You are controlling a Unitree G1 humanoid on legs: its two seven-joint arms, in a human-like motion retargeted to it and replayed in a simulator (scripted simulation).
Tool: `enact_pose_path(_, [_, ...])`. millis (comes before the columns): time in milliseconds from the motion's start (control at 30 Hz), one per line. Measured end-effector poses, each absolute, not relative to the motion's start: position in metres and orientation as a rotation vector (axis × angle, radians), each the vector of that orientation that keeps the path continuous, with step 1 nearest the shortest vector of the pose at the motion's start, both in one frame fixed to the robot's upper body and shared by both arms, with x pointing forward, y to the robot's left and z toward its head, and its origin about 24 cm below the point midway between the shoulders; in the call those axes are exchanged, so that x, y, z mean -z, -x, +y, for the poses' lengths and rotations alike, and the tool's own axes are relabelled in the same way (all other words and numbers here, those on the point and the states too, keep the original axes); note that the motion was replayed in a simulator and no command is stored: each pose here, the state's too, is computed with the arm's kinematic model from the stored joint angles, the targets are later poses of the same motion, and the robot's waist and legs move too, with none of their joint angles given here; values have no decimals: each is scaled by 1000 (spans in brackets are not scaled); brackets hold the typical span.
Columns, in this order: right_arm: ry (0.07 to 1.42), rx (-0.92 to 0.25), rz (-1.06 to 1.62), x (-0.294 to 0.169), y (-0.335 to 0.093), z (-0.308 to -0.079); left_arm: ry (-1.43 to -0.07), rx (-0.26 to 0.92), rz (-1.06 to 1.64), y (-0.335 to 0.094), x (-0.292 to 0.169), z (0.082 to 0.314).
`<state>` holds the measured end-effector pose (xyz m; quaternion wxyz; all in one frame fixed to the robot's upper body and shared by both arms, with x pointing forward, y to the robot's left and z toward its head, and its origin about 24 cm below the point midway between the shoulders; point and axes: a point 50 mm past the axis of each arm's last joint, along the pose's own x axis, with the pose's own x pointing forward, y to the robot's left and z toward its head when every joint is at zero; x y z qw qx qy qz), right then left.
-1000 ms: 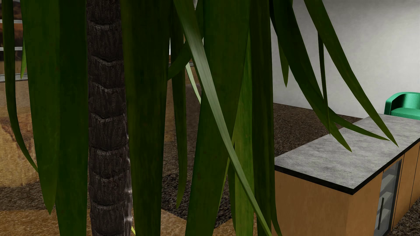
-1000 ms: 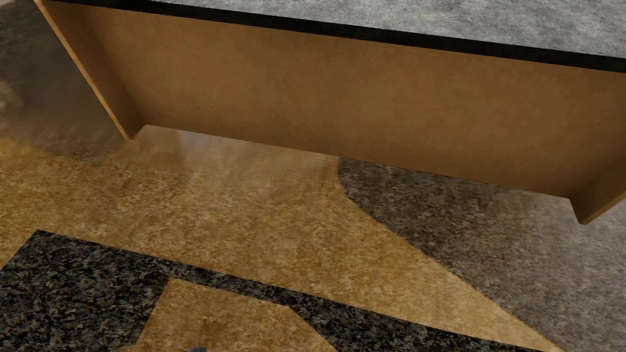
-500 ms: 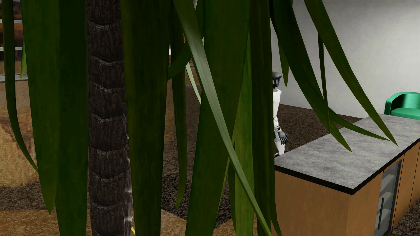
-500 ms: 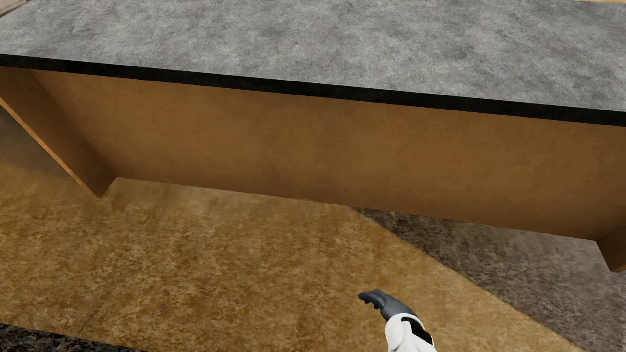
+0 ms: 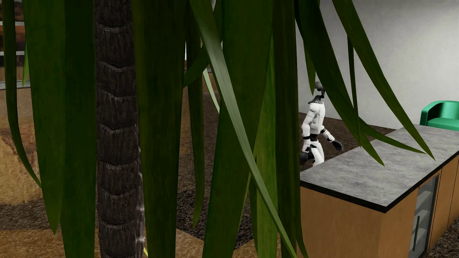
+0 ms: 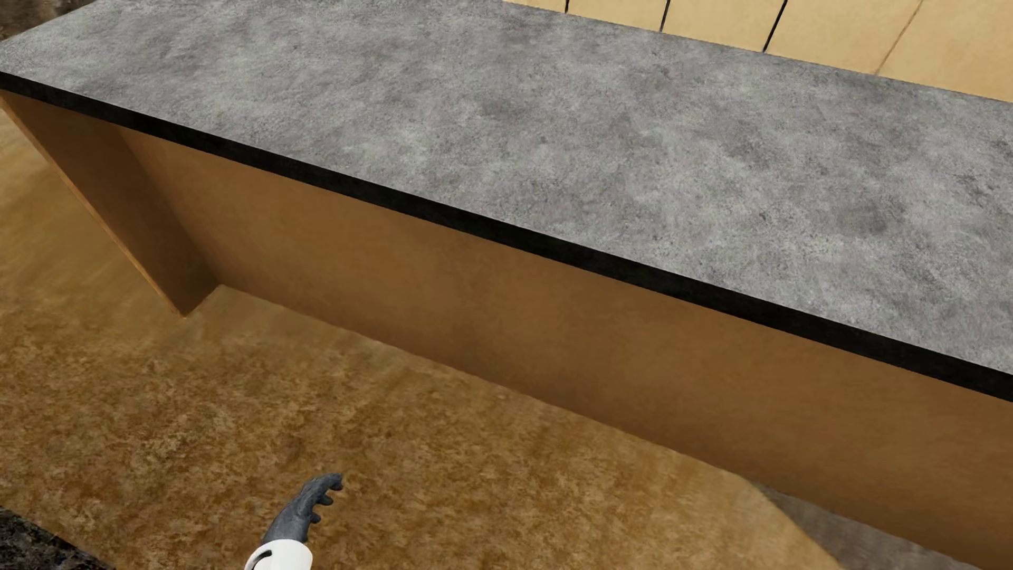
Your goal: Go to the counter
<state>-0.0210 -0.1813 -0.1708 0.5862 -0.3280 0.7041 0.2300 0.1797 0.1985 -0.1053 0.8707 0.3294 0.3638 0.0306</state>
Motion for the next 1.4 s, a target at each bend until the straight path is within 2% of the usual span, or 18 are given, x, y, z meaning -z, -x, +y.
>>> enact_pose_path(33, [813, -625, 1591, 172, 4, -177, -687, -48, 852, -162, 116, 202])
enact_pose_path(67, [863, -645, 1507, 171, -20, -174, -711, 7, 949, -146, 127, 207])
enact_pose_path(133, [931, -490, 1298, 163, -73, -175, -760, 59, 1142, -108, 143, 221])
enact_pose_path(200, [966, -284, 1088, 146, -132, -179, -677, -67, 1341, -61, 155, 230])
enact_pose_path(233, [987, -245, 1008, 136, -158, -179, -626, -98, 1432, -38, 160, 229])
enact_pose_path(333, [1057, -253, 754, 97, -228, -168, -546, 73, 1544, 0, 165, 221])
enact_pose_path(433, [1081, -224, 541, 66, -262, -157, -565, 96, 1522, 3, 162, 222])
enact_pose_path(500, [1033, -165, 528, 64, -259, -161, -603, 84, 1469, -16, 161, 223])
enact_pose_path(600, [923, -123, 679, 89, -226, -169, -693, 72, 1293, -67, 150, 229])
enact_pose_path(700, [893, -236, 1016, 135, -158, -176, -707, -28, 1046, -119, 132, 221])
enact_pose_path(800, [853, -412, 1410, 168, -72, -175, -695, -14, 897, -149, 118, 209])
enact_pose_path(833, [790, -440, 1525, 172, -47, -173, -695, 10, 867, -154, 116, 204])
enact_pose_path(933, [755, -539, 1566, 174, -8, -164, -683, 47, 880, -150, 119, 196])
enact_pose_path(967, [748, -532, 1553, 174, -2, -165, -680, 51, 918, -143, 124, 196])
enact_pose_path(1067, [739, -449, 1522, 172, -8, -170, -630, 37, 1139, -105, 145, 202])
enact_pose_path(1200, [859, -418, 1373, 165, -64, -181, -532, -1, 1439, -49, 164, 207])
enact_pose_path(1300, [943, -363, 1164, 151, -119, -180, -510, 12, 1448, -39, 165, 207])
enact_pose_path(1400, [969, -300, 983, 133, -159, -175, -526, -19, 1368, -52, 160, 210])
